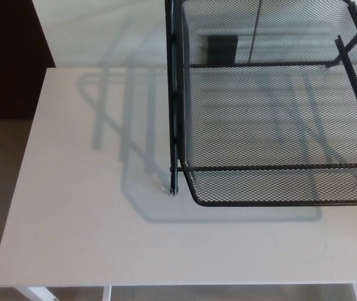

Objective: The robot walks towards a desk on which a file tray is kept in the middle and a stapler is kept to its right. The robot lifts the stapler using its right hand and places it on the file tray.

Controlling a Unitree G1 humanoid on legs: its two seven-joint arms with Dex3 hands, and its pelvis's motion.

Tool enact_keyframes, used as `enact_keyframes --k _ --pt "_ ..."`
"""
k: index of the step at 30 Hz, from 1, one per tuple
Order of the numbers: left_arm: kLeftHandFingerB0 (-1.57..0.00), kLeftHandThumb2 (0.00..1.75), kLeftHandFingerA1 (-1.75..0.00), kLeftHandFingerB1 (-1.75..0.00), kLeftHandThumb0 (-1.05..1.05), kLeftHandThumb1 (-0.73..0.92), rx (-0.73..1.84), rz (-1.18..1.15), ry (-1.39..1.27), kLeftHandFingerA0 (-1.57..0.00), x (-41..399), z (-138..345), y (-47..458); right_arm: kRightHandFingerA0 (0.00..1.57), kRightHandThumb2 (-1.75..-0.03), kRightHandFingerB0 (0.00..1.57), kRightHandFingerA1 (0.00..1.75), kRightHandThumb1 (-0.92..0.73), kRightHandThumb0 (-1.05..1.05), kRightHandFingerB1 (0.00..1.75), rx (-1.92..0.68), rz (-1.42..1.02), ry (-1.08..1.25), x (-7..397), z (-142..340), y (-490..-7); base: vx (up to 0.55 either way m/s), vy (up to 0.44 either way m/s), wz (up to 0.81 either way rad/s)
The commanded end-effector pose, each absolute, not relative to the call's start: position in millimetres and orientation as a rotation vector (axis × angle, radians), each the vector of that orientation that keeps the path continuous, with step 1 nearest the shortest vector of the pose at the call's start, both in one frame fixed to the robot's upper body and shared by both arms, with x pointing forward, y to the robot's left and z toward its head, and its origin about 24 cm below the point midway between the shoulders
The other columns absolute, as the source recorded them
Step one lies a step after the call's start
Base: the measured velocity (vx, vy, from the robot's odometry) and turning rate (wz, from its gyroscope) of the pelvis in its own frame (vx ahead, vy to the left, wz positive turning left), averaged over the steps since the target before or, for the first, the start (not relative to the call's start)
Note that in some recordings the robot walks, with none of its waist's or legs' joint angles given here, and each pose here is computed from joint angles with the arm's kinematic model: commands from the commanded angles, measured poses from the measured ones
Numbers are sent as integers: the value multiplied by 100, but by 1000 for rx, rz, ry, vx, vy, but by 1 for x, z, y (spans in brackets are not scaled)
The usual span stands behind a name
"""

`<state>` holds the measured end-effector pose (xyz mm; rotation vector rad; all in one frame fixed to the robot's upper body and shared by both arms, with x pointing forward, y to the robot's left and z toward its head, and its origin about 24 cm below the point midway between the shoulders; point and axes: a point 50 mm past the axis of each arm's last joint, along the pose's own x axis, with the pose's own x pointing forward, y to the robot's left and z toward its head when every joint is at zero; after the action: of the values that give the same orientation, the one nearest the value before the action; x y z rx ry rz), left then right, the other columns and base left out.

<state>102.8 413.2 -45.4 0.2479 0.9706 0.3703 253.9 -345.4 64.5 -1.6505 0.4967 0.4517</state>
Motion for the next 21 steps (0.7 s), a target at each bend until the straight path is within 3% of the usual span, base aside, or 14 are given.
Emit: enact_keyframes --k 1,3,4,6,7,10,11,12,13,16,17,19,20,21 --pt "-3 108 -49 -21 -88 76 287 370 963 -4 101 -39 419 1 -92 0 54 -40 -32 49 -1722 531 543 250 51 -343 0 0 0" --pt "0 108 -47 -24 -87 75 280 375 970 -5 102 -39 420 1 -93 0 53 -40 -32 49 -1737 532 542 250 50 -342 0 0 0" --pt "-1 107 -46 -22 -86 76 281 368 964 -2 104 -39 419 27 -76 18 59 -44 -57 44 -1792 478 454 247 48 -342 0 0 0" --pt "-1 107 -46 -22 -86 76 281 368 964 -2 104 -39 420 27 -76 18 59 -44 -57 44 -1795 476 451 247 48 -342 0 0 0" --pt "-3 107 -50 -23 -87 74 289 381 968 -5 104 -40 419 73 -59 37 127 -64 -46 34 -1834 392 314 245 45 -342 0 0 0" --pt "0 108 -52 -26 -87 75 308 371 977 -7 104 -41 419 102 -63 62 149 -68 -33 41 -1848 229 149 247 45 -338 0 0 0" --pt "0 106 -55 -29 -82 72 305 372 976 -15 104 -41 419 102 -60 71 152 -69 -32 44 -1855 217 113 248 47 -337 0 0 0" --pt "-2 69 -48 -26 -76 91 307 372 979 -17 103 -42 419 98 -61 79 154 -70 -30 48 -1851 197 78 249 49 -336 0 0 0" --pt "0 106 -55 -29 -85 72 292 366 976 -14 103 -42 418 96 -64 92 128 -72 -29 55 -1844 171 49 250 51 -335 0 0 0" --pt "0 107 -54 -27 -84 72 288 357 975 -15 103 -43 417 99 -68 95 126 -73 -28 64 -1824 133 9 250 52 -334 0 0 0" --pt "0 67 -44 -28 -78 92 308 352 987 -14 101 -44 417 96 -57 94 163 -57 -36 71 -1808 71 -30 248 49 -332 0 0 0" --pt "-2 69 -47 -27 -77 92 322 347 995 -21 100 -44 417 94 -61 90 164 -55 -35 67 -1796 42 -50 246 48 -331 0 0 0" --pt "-2 69 -46 -25 -77 92 327 345 999 -18 99 -44 418 91 -59 84 171 -59 -29 110 -1794 31 -65 245 48 -332 0 0 0" --pt "-3 69 -45 -22 -76 91 318 348 993 -14 99 -44 418 119 -93 90 129 -46 -26 103 -1791 15 -83 243 47 -333 0 0 0"
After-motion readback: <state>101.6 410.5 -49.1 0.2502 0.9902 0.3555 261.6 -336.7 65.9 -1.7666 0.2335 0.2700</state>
